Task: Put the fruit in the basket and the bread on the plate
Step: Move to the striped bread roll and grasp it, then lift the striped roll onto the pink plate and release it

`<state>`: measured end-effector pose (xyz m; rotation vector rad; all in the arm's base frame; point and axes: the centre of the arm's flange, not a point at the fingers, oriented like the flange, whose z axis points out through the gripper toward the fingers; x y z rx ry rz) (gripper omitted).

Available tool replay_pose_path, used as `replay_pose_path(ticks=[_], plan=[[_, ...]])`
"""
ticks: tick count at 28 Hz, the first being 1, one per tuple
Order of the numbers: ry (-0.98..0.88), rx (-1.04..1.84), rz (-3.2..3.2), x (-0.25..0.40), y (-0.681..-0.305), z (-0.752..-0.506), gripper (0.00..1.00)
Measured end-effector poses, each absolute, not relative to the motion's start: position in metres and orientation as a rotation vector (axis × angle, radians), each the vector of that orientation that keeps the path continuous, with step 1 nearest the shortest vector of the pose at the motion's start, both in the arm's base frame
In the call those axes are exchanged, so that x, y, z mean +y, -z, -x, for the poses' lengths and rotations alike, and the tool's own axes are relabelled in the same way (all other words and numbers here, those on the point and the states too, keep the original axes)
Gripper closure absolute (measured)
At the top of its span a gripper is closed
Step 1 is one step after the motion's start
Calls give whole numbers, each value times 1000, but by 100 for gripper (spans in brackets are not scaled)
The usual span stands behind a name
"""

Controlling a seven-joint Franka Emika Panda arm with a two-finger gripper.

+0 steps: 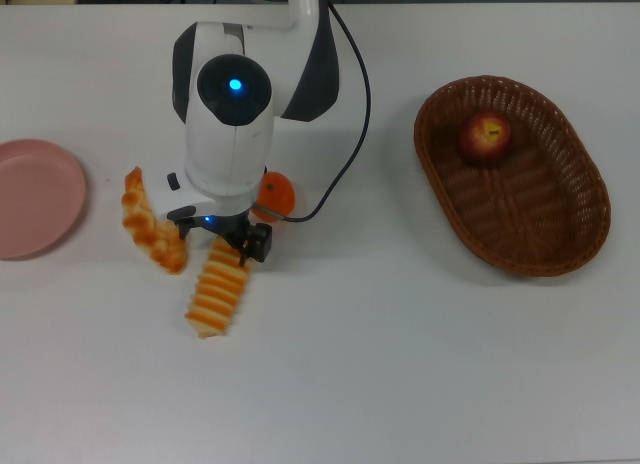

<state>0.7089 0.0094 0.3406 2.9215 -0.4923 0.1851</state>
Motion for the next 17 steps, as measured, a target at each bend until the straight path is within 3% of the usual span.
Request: replay_pose_path(ticks=[6, 17], plan=[[-180, -492, -2921, 9, -338, -709, 0], [-136, -464, -2932, 27, -294, -711, 0]])
